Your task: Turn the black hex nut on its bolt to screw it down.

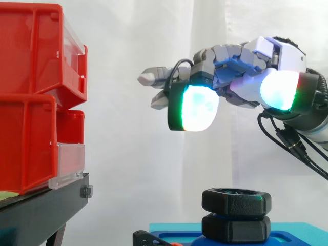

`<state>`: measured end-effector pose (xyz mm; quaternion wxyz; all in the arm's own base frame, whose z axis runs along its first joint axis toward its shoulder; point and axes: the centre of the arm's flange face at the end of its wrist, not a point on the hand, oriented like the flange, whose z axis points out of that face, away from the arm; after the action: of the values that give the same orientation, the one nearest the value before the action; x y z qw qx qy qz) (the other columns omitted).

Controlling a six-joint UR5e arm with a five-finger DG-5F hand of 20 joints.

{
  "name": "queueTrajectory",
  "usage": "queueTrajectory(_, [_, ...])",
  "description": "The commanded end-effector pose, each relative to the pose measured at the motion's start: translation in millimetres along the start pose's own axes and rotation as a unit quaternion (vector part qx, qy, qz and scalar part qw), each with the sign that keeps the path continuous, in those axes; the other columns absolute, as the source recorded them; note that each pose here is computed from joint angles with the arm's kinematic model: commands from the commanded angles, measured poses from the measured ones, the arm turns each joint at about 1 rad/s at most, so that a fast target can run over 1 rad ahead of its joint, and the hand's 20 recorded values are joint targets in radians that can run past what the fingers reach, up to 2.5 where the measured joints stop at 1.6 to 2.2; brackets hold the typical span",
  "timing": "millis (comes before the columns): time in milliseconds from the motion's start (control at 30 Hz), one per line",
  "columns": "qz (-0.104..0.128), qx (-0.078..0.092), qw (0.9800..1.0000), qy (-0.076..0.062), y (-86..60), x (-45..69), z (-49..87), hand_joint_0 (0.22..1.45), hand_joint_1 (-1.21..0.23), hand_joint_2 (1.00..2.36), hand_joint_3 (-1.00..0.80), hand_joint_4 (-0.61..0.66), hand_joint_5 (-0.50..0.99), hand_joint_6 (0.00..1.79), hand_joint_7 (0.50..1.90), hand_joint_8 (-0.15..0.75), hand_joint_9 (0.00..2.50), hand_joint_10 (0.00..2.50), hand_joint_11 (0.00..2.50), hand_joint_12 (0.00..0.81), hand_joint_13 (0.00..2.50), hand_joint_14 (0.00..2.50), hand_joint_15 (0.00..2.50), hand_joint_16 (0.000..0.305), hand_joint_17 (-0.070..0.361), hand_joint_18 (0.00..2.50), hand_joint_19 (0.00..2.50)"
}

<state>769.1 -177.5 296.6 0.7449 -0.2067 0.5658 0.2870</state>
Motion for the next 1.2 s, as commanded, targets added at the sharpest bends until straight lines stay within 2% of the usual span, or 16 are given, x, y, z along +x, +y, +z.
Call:
queueTrajectory(0, [0.01, -0.003, 0.9999, 0.002, 14.5, 10.6, 16.7, 0.51, -0.28, 1.0, -0.5, 0.31, -0.14, 0.5, 0.89, 0.306, 0.59, 0.0, 0.19, 0.355, 0.29, 0.0, 0.07, 0.052, 0.116, 0.23, 0.21])
queueTrajectory(100, [0.011, 0.001, 0.9999, -0.001, 17.1, 12.8, 22.2, 0.51, -0.27, 1.0, -0.5, 0.3, -0.14, 0.5, 0.88, 0.305, 0.58, 0.0, 0.18, 0.356, 0.29, 0.0, 0.07, 0.052, 0.116, 0.22, 0.21])
queueTrajectory(267, [0.023, 0.012, 0.9996, 0.003, 29.6, 28.4, 30.1, 0.51, -0.27, 1.0, -0.5, 0.29, -0.14, 0.5, 0.87, 0.304, 0.57, 0.0, 0.18, 0.355, 0.28, 0.0, 0.07, 0.052, 0.116, 0.22, 0.2])
queueTrajectory(333, [0.024, 0.015, 0.9996, 0.003, 31.8, 29.8, 33.3, 0.51, -0.27, 1.0, -0.5, 0.28, -0.14, 0.5, 0.87, 0.304, 0.57, 0.01, 0.17, 0.356, 0.28, 0.0, 0.07, 0.052, 0.116, 0.22, 0.21])
queueTrajectory(467, [0.027, 0.019, 0.9994, 0.002, 43.8, 38.3, 46.4, 0.51, -0.27, 1.0, -0.5, 0.3, -0.13, 0.5, 0.95, 0.304, 0.58, 0.0, 0.19, 0.355, 0.28, 0.0, 0.07, 0.051, 0.115, 0.22, 0.21])
queueTrajectory(633, [0.028, 0.021, 0.9993, 0.011, 50.5, 54.8, 40.9, 0.51, -0.26, 1.0, -0.5, 0.31, -0.13, 0.5, 0.96, 0.306, 0.58, 0.0, 0.2, 0.357, 0.28, 0.0, 0.07, 0.051, 0.115, 0.21, 0.21])
queueTrajectory(733, [0.02, 0.017, 0.9997, 0.001, 51.1, 52.4, 44.4, 0.51, -0.26, 1.0, -0.5, 0.32, -0.13, 0.5, 0.97, 0.309, 0.58, 0.0, 0.2, 0.358, 0.28, 0.0, 0.07, 0.052, 0.116, 0.21, 0.21])
queueTrajectory(833, [0.016, 0.015, 0.9998, 0.0, 51.8, 52.3, 45.7, 0.5, -0.26, 1.0, -0.5, 0.32, -0.13, 0.5, 0.97, 0.31, 0.58, 0.0, 0.2, 0.359, 0.28, 0.0, 0.07, 0.052, 0.116, 0.21, 0.22])
queueTrajectory(1000, [0.012, 0.016, 0.9998, 0.002, 51.9, 53.9, 45.1, 0.5, -0.26, 1.0, -0.5, 0.32, -0.13, 0.5, 0.97, 0.31, 0.58, 0.0, 0.2, 0.359, 0.28, 0.0, 0.07, 0.052, 0.116, 0.21, 0.22])
queueTrajectory(1100, [0.001, 0.017, 0.9999, 0.002, 49.8, 53.6, 42.2, 0.5, -0.26, 1.0, -0.5, 0.32, -0.12, 0.5, 0.97, 0.31, 0.58, 0.0, 0.2, 0.36, 0.28, 0.0, 0.07, 0.052, 0.116, 0.21, 0.22])
queueTrajectory(1167, [0.002, 0.019, 0.9998, 0.004, 47.4, 58.2, 39.8, 0.5, -0.26, 1.0, -0.5, 0.32, -0.12, 0.5, 0.97, 0.31, 0.58, 0.0, 0.2, 0.359, 0.28, 0.0, 0.07, 0.052, 0.116, 0.21, 0.22])
